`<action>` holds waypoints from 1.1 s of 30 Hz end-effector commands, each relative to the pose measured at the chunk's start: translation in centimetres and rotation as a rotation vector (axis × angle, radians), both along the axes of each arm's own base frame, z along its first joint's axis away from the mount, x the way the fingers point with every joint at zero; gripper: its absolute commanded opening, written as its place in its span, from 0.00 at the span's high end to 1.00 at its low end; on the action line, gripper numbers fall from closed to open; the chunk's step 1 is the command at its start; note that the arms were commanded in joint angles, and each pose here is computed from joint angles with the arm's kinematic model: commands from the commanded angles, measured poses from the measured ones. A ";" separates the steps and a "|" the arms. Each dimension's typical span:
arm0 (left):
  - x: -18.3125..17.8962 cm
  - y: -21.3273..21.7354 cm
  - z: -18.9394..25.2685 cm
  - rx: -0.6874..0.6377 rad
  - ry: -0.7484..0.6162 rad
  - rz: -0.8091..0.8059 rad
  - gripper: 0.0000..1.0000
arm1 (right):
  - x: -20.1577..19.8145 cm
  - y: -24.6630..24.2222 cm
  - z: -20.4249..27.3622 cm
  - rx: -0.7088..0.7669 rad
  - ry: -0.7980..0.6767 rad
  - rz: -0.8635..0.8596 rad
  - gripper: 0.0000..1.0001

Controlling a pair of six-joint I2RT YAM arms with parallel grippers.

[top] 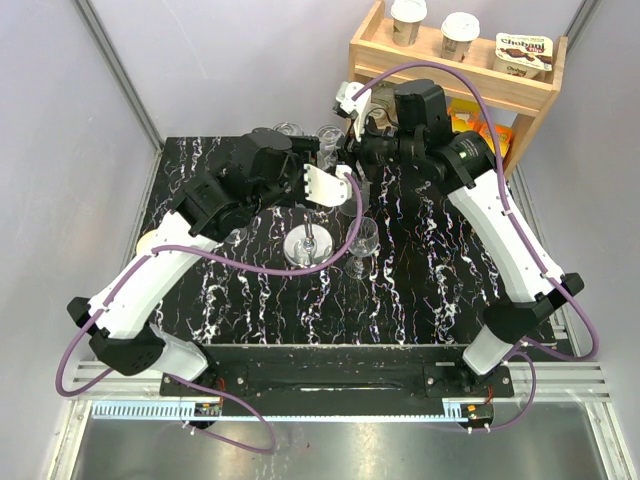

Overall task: Place the wine glass upside down on the wine glass rack
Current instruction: Turn the wine glass upside down at the wine rack.

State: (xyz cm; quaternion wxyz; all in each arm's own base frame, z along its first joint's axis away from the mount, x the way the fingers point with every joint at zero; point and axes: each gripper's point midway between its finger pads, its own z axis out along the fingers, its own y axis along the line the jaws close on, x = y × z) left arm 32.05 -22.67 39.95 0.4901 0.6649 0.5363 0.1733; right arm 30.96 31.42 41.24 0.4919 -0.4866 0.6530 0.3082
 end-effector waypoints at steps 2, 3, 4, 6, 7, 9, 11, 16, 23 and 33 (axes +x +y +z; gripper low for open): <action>0.2 0.3 0.7 -0.010 -0.024 0.021 0.29 | -2.5 -0.2 6.0 0.132 -0.127 0.052 1.00; 0.2 0.3 0.8 -0.013 -0.026 0.020 0.33 | -2.4 -0.2 5.9 0.130 -0.127 0.049 1.00; 0.1 0.2 0.7 -0.010 -0.022 0.017 0.36 | -2.5 -0.2 6.0 0.131 -0.126 0.051 1.00; 0.1 0.1 0.5 -0.011 -0.017 0.014 0.44 | -2.4 -0.2 6.0 0.131 -0.129 0.050 1.00; 0.1 0.2 0.5 -0.014 -0.017 0.015 0.49 | -2.5 -0.2 6.0 0.131 -0.130 0.051 1.00; 0.0 0.0 0.5 -0.018 -0.013 0.006 0.58 | -2.5 -0.2 6.0 0.131 -0.129 0.051 1.00; 0.0 0.1 0.5 -0.020 -0.010 0.007 0.68 | -2.4 -0.2 5.9 0.129 -0.125 0.046 1.00; -0.3 0.1 0.5 -0.039 0.004 0.007 1.00 | -2.2 -0.4 6.1 0.130 -0.134 0.030 0.97; -1.3 -0.2 2.3 -0.159 0.023 -0.005 1.00 | -2.2 -0.6 6.9 0.143 -0.140 0.012 0.64; -2.6 0.2 3.8 -0.350 0.065 -0.011 1.00 | -3.6 -1.8 9.3 0.183 -0.181 -0.002 0.13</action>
